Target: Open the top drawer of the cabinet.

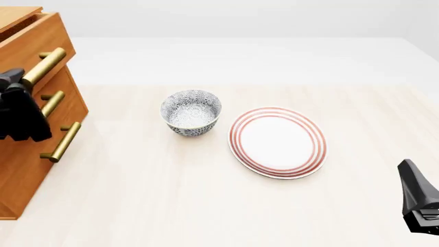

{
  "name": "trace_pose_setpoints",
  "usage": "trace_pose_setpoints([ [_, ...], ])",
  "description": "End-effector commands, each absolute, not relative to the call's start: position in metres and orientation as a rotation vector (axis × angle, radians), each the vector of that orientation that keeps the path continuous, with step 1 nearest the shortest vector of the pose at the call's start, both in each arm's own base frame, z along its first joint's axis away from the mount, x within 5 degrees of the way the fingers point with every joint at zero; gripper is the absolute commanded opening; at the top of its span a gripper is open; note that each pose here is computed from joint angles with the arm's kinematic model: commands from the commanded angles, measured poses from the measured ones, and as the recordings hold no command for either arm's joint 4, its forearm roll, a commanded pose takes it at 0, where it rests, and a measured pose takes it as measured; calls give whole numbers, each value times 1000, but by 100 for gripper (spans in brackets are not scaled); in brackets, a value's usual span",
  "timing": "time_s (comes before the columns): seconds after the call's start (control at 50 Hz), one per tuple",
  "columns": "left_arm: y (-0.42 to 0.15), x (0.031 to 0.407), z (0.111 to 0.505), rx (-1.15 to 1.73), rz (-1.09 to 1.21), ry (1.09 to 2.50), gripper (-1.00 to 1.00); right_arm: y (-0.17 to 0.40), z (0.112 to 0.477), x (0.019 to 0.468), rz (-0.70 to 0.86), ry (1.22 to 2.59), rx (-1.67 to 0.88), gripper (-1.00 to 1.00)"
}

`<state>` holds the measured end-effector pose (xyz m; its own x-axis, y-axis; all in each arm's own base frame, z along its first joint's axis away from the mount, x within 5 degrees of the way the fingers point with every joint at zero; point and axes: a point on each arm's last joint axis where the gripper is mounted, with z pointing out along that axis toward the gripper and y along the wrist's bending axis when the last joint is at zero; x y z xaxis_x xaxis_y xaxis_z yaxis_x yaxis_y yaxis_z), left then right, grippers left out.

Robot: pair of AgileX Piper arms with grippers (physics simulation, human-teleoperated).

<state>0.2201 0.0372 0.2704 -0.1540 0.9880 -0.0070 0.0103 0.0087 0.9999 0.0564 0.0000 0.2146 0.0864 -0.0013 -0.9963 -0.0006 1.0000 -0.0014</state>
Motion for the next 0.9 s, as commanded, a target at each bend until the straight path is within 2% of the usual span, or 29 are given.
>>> trace_pose_setpoints([
  [0.02,24,220,268,1125,1259,1306,-100,0,215,56,-1,1484,-1,100],
  [0.9,5,217,268,1139,1189,1242,-100,0,215,56,0,1484,-2,100],
])
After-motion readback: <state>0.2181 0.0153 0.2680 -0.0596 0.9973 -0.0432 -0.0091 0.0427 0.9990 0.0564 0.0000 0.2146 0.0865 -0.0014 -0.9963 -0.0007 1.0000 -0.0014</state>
